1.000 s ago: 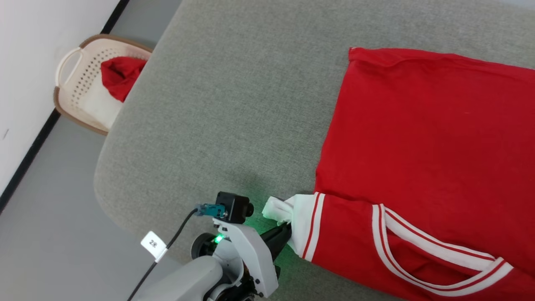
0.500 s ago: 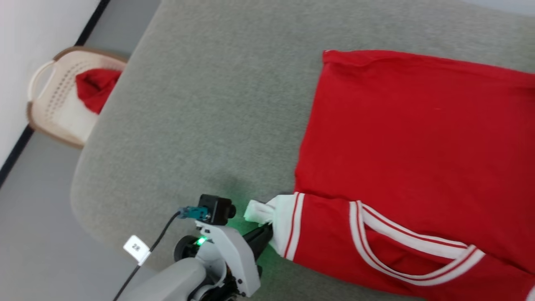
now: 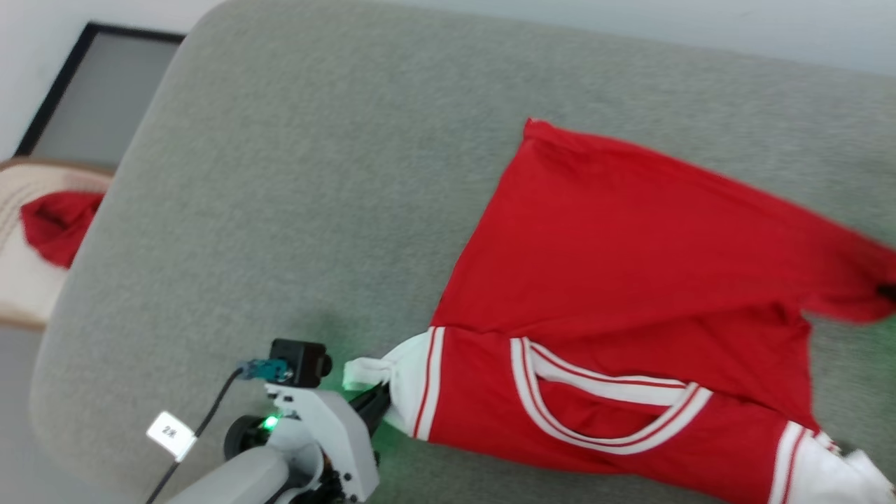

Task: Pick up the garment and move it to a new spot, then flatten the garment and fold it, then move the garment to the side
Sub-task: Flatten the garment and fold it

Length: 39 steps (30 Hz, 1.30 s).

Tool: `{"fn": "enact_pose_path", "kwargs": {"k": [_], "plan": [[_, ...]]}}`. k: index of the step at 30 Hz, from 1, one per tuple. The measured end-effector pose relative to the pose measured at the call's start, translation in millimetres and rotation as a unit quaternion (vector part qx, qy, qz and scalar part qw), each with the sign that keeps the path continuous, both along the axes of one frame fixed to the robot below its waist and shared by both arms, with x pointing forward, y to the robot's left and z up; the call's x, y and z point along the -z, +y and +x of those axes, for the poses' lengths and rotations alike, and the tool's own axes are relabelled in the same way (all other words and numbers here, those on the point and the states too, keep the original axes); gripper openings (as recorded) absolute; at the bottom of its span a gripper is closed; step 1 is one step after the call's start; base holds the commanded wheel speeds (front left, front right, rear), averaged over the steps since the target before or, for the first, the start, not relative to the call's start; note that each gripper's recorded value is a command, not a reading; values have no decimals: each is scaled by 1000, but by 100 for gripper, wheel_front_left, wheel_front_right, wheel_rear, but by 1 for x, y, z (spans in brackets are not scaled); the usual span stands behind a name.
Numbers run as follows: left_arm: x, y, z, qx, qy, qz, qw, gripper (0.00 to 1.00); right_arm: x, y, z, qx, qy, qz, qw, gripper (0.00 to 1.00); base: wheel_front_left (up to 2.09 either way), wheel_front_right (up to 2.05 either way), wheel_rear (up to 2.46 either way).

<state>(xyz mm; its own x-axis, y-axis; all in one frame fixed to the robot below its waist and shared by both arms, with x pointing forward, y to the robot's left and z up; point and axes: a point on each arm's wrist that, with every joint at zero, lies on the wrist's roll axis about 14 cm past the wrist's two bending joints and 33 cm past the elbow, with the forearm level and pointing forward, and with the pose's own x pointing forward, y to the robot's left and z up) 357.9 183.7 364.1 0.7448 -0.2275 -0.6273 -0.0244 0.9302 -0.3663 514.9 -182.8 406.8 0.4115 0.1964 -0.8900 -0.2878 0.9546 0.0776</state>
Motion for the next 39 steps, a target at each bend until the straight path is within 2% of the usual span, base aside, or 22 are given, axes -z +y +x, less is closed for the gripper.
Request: {"fn": "enact_pose_path", "kwargs": {"k": [14, 19, 24, 25, 26, 27, 33, 39], "plan": [[-18, -19, 14, 41, -20, 10, 999, 0, 6, -49, -118, 73, 11, 42, 996, 0, 0, 0, 0], [-22, -29, 19, 57, -24, 6, 998, 0, 12, -52, -146, 106, 13, 60, 992, 0, 0, 0, 0], [-23, -36, 22, 67, -27, 5, 997, 0, 15, -52, -155, 120, 5, 63, 991, 0, 0, 0, 0], [-23, -37, 23, 68, -27, 5, 997, 0, 14, -53, -156, 118, 3, 60, 991, 33, 0, 0, 0], [-23, -37, 23, 68, -26, 6, 997, 0, 14, -53, -156, 115, -1, 55, 992, 91, 0, 0, 0], [-23, -37, 23, 69, -26, 7, 997, 0, 13, -53, -156, 112, -7, 52, 992, 100, 0, 0, 0], [-26, -39, 19, 71, -28, 5, 997, 0, 0, -53, -155, 112, -25, 53, 992, 100, 0, 0, 0], [-29, -39, 13, 69, -31, 2, 997, 0, -27, -48, -148, 99, -79, 58, 990, 100, 0, 0, 0]]}}
